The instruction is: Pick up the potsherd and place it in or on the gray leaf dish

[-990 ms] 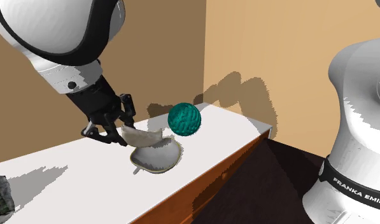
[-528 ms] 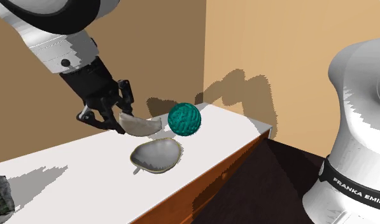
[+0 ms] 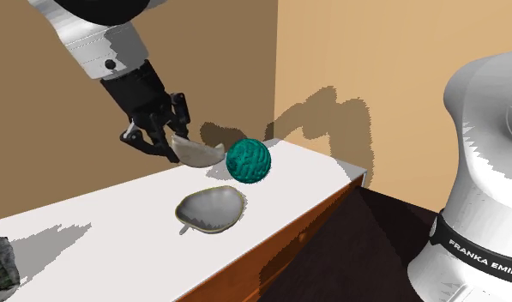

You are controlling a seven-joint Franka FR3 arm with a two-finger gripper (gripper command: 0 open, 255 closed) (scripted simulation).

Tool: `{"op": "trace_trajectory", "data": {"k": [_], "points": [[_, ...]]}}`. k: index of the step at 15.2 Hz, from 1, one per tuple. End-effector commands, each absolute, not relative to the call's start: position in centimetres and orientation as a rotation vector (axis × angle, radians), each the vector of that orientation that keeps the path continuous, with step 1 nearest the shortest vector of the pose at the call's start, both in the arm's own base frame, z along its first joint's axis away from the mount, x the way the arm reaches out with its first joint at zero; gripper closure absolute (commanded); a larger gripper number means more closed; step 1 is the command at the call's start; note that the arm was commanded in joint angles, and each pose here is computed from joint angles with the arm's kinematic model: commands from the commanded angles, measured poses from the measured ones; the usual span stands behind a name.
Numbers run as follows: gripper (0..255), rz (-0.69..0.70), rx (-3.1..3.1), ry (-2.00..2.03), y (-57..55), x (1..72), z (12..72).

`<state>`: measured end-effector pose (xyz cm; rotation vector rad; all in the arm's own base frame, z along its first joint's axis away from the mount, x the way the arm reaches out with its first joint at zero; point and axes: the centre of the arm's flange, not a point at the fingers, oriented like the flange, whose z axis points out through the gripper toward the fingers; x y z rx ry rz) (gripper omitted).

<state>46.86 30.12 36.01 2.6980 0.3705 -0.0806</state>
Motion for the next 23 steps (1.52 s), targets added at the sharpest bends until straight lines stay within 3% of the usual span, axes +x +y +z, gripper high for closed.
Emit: {"op": "trace_trajectory", "data": {"k": [1, 13, 21, 22, 23], "points": [[255, -0.081, 2.698, 0.371, 29.9, 47.0, 35.2], [255, -0.081, 2.698, 0.371, 29.9, 47.0, 28.8], [255, -0.081, 2.698, 0.371, 29.9, 47.0, 28.8], [0, -0.081, 2.698, 0.371, 29.9, 47.0, 28.8], [0, -0.081, 2.698, 0.371, 29.9, 47.0, 28.8]]}}
